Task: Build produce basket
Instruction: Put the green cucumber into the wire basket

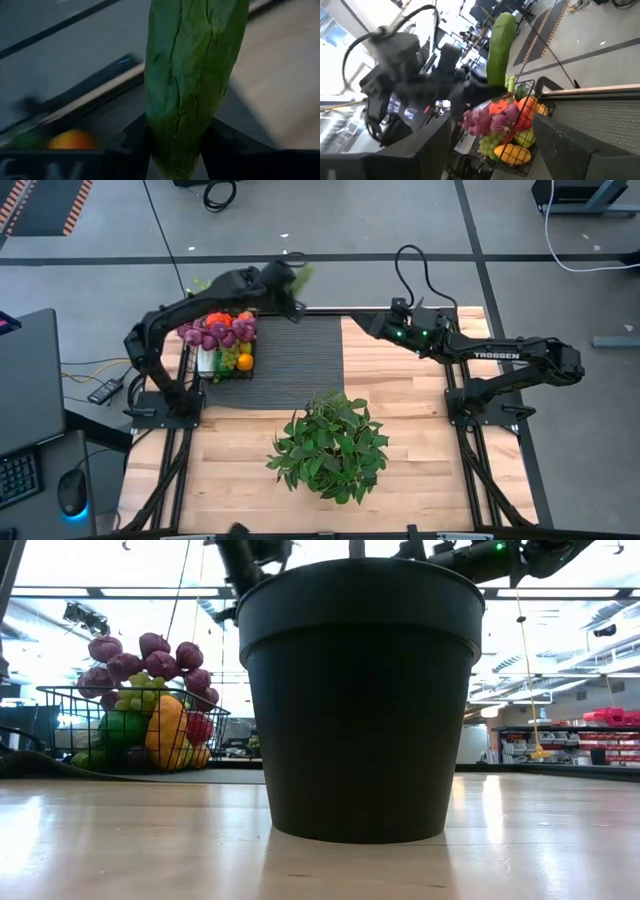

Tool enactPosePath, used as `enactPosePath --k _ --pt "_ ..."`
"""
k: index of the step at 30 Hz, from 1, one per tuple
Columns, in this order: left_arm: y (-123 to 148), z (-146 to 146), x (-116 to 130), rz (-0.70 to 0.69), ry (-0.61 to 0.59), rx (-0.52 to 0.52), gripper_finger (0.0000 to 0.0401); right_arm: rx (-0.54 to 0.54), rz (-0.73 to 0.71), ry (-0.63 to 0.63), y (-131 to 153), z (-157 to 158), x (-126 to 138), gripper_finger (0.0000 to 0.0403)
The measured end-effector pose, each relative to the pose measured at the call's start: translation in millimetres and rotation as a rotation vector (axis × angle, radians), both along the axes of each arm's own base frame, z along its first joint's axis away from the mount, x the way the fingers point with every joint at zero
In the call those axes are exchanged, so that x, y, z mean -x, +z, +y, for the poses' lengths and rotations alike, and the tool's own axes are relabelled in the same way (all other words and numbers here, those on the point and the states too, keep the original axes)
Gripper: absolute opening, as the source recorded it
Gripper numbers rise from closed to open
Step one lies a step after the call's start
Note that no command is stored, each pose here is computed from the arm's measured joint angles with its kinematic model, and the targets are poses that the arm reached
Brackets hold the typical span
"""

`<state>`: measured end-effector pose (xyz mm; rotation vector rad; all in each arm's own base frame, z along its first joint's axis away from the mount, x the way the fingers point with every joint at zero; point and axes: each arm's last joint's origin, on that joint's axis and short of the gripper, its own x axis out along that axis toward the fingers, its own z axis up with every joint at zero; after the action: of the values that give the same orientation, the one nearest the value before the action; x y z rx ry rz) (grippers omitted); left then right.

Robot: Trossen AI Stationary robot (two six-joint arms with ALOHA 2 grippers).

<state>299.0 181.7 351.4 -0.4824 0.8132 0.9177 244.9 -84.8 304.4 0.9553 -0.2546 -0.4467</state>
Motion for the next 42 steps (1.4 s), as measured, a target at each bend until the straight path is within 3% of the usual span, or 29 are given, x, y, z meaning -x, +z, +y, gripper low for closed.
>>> enactPosePath --k 11,20,26,34,42 --pt "-10.9 35.9 67.9 0.451 0.155 0.049 0.0133 -0.001 0.005 0.019 -0.5 0.5 -0.3 0.0277" --pt "-14.2 39.6 99.7 0.674 0.048 0.205 0.0136 -0.008 0.031 0.020 -3.0 0.5 -0.3 0.0277" --pt "-26.6 43.0 114.2 0.731 -0.020 0.297 0.0158 -0.008 0.036 0.020 -3.3 0.5 -0.2 0.0276" --pt "-63.0 42.4 129.7 0.840 -0.099 0.437 0.0212 -0.009 0.037 0.052 -3.5 1.3 -0.6 0.0276" --pt "-50.9 42.7 131.5 0.820 -0.078 0.393 0.0248 -0.005 0.042 0.051 -3.7 1.0 -0.5 0.0275"
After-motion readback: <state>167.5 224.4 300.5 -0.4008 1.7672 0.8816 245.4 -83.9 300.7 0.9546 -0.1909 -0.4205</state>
